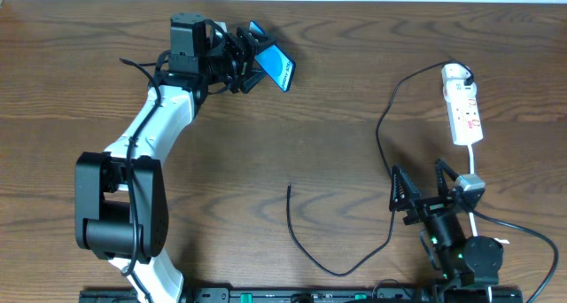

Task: Plug charger to phone and switch on socket

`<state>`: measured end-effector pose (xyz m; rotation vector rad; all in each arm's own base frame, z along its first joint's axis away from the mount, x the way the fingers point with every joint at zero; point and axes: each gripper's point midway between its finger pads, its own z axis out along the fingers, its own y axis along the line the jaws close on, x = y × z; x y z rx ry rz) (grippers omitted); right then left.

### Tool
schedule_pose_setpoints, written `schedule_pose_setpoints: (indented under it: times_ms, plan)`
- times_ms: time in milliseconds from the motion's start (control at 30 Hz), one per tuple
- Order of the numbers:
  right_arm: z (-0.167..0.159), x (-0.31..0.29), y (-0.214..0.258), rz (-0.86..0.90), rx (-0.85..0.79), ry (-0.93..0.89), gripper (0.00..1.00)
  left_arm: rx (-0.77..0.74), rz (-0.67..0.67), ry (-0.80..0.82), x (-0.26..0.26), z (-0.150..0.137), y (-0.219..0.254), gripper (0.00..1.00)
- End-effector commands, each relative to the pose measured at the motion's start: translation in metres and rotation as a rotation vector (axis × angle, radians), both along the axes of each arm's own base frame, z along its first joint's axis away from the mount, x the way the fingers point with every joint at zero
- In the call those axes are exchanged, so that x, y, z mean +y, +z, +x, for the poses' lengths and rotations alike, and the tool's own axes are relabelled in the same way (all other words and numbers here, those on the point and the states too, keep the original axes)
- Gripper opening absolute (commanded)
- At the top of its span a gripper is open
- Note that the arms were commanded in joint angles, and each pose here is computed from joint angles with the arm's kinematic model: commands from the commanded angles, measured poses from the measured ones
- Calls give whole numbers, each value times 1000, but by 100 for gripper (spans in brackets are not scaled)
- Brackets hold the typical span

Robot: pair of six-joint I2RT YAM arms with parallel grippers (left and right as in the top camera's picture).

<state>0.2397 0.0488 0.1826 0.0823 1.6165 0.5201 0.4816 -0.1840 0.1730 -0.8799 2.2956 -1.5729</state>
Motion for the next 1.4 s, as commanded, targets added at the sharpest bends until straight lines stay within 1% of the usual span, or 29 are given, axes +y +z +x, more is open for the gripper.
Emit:
schedule_pose_setpoints:
  times_ms: [0,133,367,533,767,933,1067,1167,1367]
  plan:
    - [-5,16,36,-13,-30,93,99,-32,-8,2,-1,5,13,7]
    - [1,27,55,-64,19,168,99,-32,-8,1,-1,5,13,7]
    - [34,54,69,-90,207,360,99,-32,-8,2,-1,5,13,7]
    - [64,66,64,-116,295,463,99,-29,-5,12,1,6,12,7]
    - [97,99,37,-155,376,597,99,-29,4,32,3,9,11,8]
    - [105,131,25,-219,323,705,99,-29,10,41,3,10,11,7]
    - [107,149,34,-235,245,745,99,-26,10,41,3,9,10,7]
    - [109,155,42,-245,201,750,99,-26,10,41,3,9,10,7]
    - [111,158,50,-217,180,743,99,-22,9,37,3,8,10,7]
